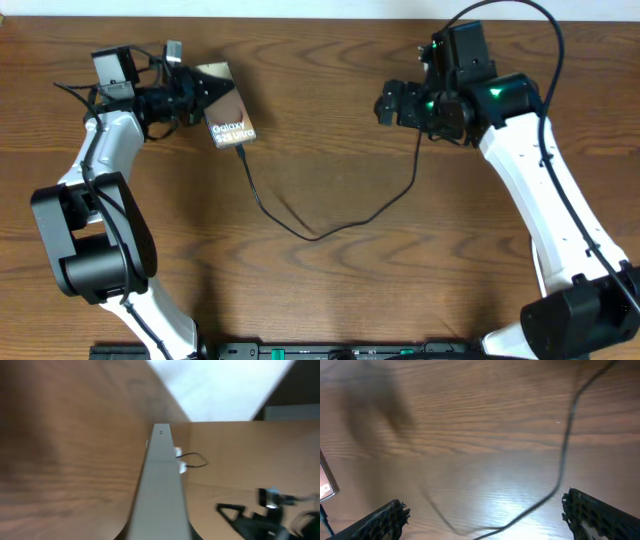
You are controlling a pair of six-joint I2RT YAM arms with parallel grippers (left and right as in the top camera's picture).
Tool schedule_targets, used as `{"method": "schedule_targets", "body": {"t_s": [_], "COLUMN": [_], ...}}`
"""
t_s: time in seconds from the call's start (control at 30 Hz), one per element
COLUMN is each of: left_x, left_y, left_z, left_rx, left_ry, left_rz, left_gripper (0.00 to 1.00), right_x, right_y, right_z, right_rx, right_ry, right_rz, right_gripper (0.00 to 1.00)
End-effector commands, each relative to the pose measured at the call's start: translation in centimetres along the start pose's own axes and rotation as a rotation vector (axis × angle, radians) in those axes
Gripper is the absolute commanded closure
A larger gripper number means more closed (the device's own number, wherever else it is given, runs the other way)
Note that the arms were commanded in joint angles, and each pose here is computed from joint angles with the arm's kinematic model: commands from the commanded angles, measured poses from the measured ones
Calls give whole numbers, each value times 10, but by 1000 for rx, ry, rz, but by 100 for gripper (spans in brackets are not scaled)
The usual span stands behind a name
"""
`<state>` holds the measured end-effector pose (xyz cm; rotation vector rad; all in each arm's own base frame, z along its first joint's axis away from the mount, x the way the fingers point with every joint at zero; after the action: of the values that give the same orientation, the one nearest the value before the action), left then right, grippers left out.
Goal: Plug charger to phone and switch on socket
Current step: 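Lower the phone with the left gripper flat onto the table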
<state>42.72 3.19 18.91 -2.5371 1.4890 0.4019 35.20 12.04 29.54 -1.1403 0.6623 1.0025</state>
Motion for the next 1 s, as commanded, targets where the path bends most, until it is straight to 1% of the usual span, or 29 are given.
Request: {"method": "schedule_targets", "body": {"t_s": [0.0,0.13,0.4,0.97], "left_x": [3,7,14,14], "left_y": [5,16,29,48], "left_z": [9,23,40,71], "left_rx": [105,91,82,20], "left_ry": [-99,-246,-418,-510], "left_rz": [-14,-5,6,31], "left_gripper": [93,93,93,93], "right_x": [-6,-6,-6,-5], "right_y": [2,6,9,12], "right_z": [2,-1,3,6], "right_rx": [-34,-31,-57,-66], "right_ry": [59,88,85,89], "right_rz": [-14,7,21,29], "right_gripper": [1,1,1,1]}}
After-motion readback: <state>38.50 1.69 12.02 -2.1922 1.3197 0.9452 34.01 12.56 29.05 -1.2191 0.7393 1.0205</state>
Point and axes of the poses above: each gripper's point midway between its finger pads, its own x axis out along the fingers, its own z axis along the line the jaws close on, y = z × x, the point moved 10 cm from there along -x, back along the fingers, and after that the axes turned 6 degrees about -x, right-handed, at the moved point
